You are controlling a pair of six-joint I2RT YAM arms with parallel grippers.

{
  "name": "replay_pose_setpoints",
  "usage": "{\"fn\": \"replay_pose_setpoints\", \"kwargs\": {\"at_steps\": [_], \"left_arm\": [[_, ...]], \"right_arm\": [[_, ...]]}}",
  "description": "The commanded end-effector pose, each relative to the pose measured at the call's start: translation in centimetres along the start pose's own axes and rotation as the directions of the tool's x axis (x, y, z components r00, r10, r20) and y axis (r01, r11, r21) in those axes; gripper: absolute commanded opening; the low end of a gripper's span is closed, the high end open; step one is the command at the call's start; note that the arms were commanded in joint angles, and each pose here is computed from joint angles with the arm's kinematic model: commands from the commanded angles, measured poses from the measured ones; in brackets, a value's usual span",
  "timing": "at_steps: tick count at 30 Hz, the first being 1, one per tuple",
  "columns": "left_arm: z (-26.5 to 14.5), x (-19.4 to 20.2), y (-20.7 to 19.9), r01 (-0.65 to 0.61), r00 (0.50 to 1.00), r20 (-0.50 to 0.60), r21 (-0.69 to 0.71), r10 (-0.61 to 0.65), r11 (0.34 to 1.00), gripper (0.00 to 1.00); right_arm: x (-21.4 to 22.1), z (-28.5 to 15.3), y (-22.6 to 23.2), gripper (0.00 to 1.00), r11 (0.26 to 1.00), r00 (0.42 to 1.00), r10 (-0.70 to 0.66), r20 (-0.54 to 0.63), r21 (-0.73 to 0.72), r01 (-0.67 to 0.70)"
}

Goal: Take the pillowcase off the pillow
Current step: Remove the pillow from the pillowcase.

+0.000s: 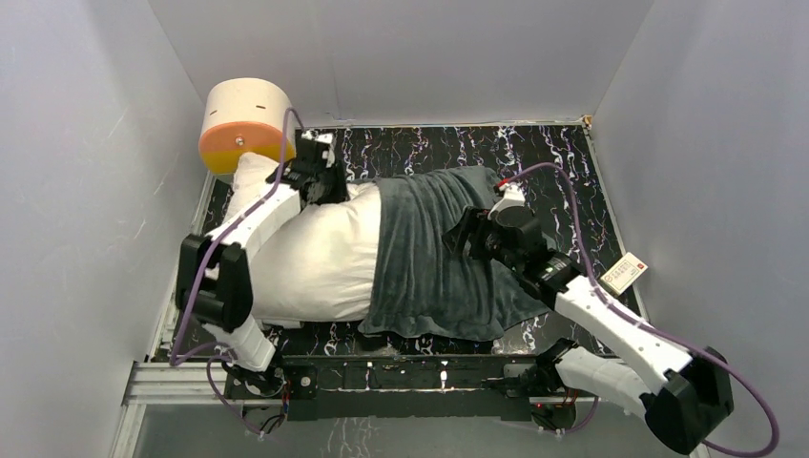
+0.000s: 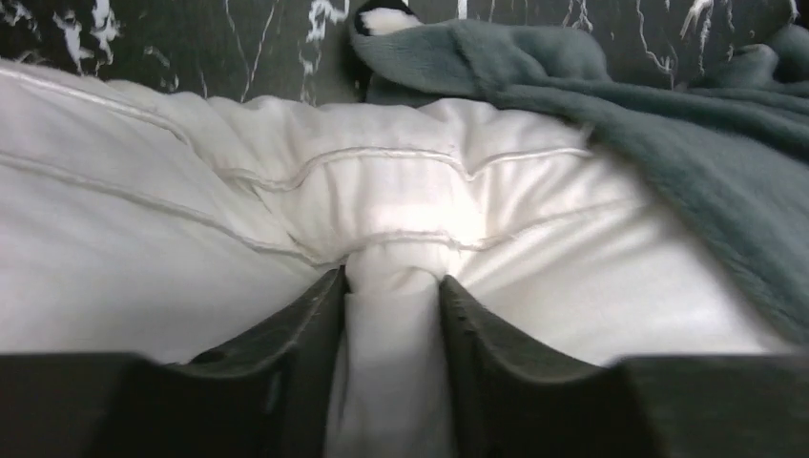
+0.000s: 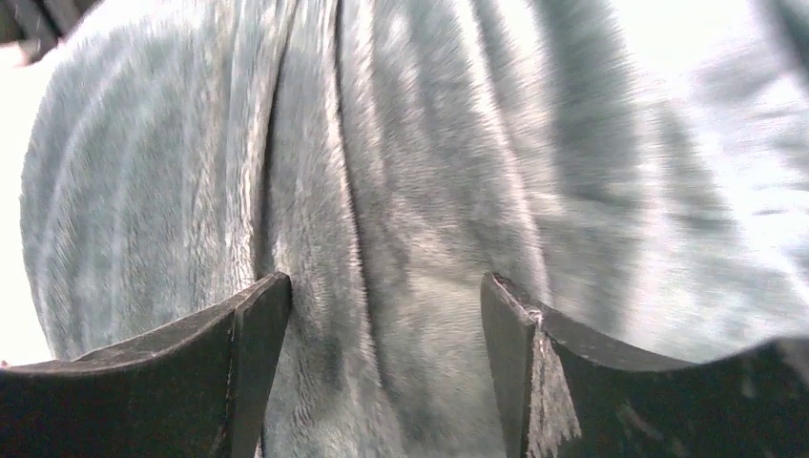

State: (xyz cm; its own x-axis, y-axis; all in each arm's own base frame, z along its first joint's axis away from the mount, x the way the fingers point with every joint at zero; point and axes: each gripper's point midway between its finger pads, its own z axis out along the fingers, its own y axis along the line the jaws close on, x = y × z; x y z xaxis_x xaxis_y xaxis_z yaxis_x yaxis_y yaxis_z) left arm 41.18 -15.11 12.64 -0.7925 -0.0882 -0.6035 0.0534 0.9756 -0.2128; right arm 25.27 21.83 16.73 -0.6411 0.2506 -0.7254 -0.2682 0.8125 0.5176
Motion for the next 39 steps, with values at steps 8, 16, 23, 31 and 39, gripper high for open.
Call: {"fn": "replay_pose_setpoints", "kwargs": {"at_steps": [8,16,23,31,39], "left_arm": [[-7.2,8.2,-0.1,0.056,0.998,-0.005,0.125,-0.056,0.991,0.0],[-7.9,9.6,-0.3,0.093,0.996,-0.024,0.157,-0.091,0.983,0.0],[-8.2,9.9,0.1,0.114,0.994,-0.014,0.141,-0.113,0.983,0.0],[-8.3,9.8,1.2,0.129,0.992,0.008,0.079,-0.13,0.988,0.0],[-8.0,10.2,3.9,0.14,0.99,0.01,-0.078,-0.139,0.987,0.0]], "right_arm": [[-13.6,-3.5,-7.9,0.89,0.929,0.994,0.013,0.11,0.367,-0.052],[-15.2,4.4,-6.7,0.94,0.954,0.967,0.25,0.056,0.154,-0.255],[-14.9,10.3,-8.9,0.99,0.853,0.878,0.473,0.077,0.207,-0.478],[-10.4,11.2,-8.9,0.68,0.792,0.822,0.569,0.015,0.259,-0.553],[-17.7,3.9,-19.3,0.0,0.686,0.874,0.312,0.372,0.549,-0.478]]}}
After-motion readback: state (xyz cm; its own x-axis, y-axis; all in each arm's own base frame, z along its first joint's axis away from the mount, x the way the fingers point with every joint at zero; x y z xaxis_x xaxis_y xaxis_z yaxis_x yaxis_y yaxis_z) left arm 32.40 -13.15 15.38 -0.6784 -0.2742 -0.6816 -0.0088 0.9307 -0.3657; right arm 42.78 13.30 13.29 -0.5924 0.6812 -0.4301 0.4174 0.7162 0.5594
